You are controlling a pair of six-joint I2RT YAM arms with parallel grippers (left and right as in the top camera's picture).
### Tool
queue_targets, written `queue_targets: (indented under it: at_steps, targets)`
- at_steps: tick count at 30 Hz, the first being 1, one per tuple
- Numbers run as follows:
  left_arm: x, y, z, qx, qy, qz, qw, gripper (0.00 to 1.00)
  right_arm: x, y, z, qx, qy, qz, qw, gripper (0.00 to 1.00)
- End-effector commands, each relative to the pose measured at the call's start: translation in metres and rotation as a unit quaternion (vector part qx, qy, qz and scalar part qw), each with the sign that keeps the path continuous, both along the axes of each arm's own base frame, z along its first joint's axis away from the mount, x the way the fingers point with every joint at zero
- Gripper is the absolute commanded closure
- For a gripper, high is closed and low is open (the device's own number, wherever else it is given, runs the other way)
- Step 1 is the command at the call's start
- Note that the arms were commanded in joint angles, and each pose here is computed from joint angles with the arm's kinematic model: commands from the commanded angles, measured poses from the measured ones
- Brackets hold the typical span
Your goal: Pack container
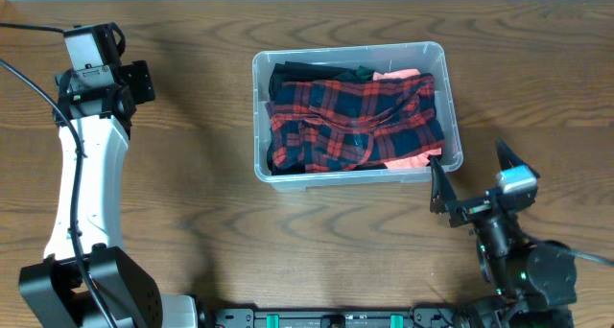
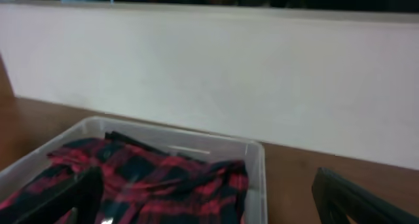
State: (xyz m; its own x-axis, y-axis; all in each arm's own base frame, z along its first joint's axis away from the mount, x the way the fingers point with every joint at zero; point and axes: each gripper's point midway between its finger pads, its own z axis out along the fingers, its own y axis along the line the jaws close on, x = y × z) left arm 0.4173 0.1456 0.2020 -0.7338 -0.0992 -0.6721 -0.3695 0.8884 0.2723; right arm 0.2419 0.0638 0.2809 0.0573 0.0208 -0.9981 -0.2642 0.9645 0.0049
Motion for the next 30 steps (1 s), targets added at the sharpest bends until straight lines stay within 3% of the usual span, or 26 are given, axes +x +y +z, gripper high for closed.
queue_targets:
  at_steps: [1,16,30]
  targets:
    - [-0.001,0.003,-0.001,0.001,0.002,0.009,1.000,0.02,-0.001,-0.006,-0.013,0.001,-0.012,-0.014,1.000,0.01]
    - [-0.001,0.003,-0.001,0.001,0.002,0.009,1.000,0.02,-0.002,-0.025,-0.058,0.007,-0.041,-0.052,0.998,0.01]
    - [-0.001,0.003,-0.001,0.001,0.002,0.009,1.000,0.02,0.003,-0.035,-0.100,-0.016,0.015,-0.067,0.998,0.01]
